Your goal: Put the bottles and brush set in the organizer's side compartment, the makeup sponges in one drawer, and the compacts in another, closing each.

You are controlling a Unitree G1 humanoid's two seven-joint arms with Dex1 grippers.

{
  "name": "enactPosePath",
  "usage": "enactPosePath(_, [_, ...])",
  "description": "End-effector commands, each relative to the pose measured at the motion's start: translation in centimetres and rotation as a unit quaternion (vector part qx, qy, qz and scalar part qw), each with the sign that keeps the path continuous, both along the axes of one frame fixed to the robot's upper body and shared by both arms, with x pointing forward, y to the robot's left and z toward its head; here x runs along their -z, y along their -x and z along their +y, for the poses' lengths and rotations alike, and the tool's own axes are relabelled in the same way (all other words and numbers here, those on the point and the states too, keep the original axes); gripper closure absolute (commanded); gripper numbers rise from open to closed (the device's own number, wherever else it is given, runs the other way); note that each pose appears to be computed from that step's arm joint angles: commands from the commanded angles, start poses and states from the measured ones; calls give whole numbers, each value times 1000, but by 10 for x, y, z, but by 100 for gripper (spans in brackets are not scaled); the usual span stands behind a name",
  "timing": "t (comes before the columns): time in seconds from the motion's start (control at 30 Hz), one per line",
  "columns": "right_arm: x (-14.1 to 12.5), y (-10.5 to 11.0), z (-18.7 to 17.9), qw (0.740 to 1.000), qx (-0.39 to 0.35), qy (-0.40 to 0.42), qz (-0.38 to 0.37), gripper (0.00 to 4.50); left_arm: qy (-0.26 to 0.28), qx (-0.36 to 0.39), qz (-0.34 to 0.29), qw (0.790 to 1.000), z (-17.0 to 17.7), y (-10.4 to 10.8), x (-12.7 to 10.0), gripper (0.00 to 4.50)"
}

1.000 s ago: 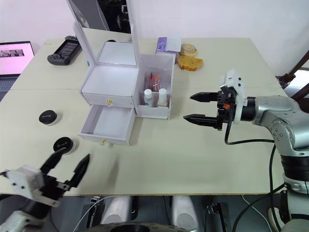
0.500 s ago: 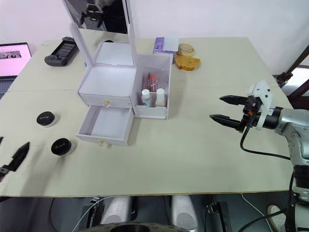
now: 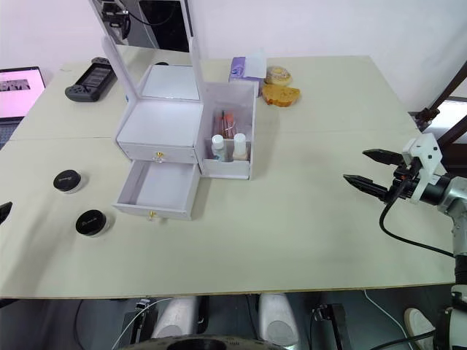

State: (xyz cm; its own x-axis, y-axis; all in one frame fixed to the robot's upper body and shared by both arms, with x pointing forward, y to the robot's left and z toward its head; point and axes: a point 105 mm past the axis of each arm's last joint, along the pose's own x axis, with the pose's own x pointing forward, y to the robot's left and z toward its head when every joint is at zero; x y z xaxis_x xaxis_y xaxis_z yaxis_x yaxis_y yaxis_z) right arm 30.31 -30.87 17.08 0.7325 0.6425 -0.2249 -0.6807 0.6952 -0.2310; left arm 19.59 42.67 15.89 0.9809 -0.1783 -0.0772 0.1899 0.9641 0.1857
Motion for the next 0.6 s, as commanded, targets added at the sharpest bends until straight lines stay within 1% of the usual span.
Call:
enactPosePath(0.03, [-16, 2, 4, 1000, -13, 3, -24, 0, -20, 5, -14, 1000, 2, 0, -12, 5])
enactPosePath(0.13, [-18, 5, 19, 999, -49, -9, -4, 0, -22, 6, -14, 1000, 1, 0, -11, 5])
enactPosePath(0.23, [-25, 17, 51, 990, -128, -20, 46, 0, -25, 28, 5, 999, -10, 7, -5, 5])
enactPosePath(0.3, [-35, 23, 76, 982, -178, -20, 60, 0, -24, 42, 17, 999, -20, 13, 1, 5])
enactPosePath(0.37, [-40, 26, 87, 978, -196, -19, 64, 0, -21, 44, 20, 999, -23, 17, 3, 5])
enactPosePath(0.43, [-50, 31, 112, 968, -242, -6, 65, 0, -23, 45, 30, 998, -29, 25, 11, 5])
enactPosePath(0.5, [-62, 44, 136, 949, -302, 7, 83, 0, -25, 46, 38, 998, -37, 33, 19, 5])
enactPosePath(0.57, [-71, 54, 148, 935, -340, 12, 101, 0, -19, 39, 36, 998, -39, 37, 22, 5])
enactPosePath(0.6, [-76, 54, 154, 933, -347, 14, 95, 0, -20, 35, 35, 999, -40, 39, 25, 5])
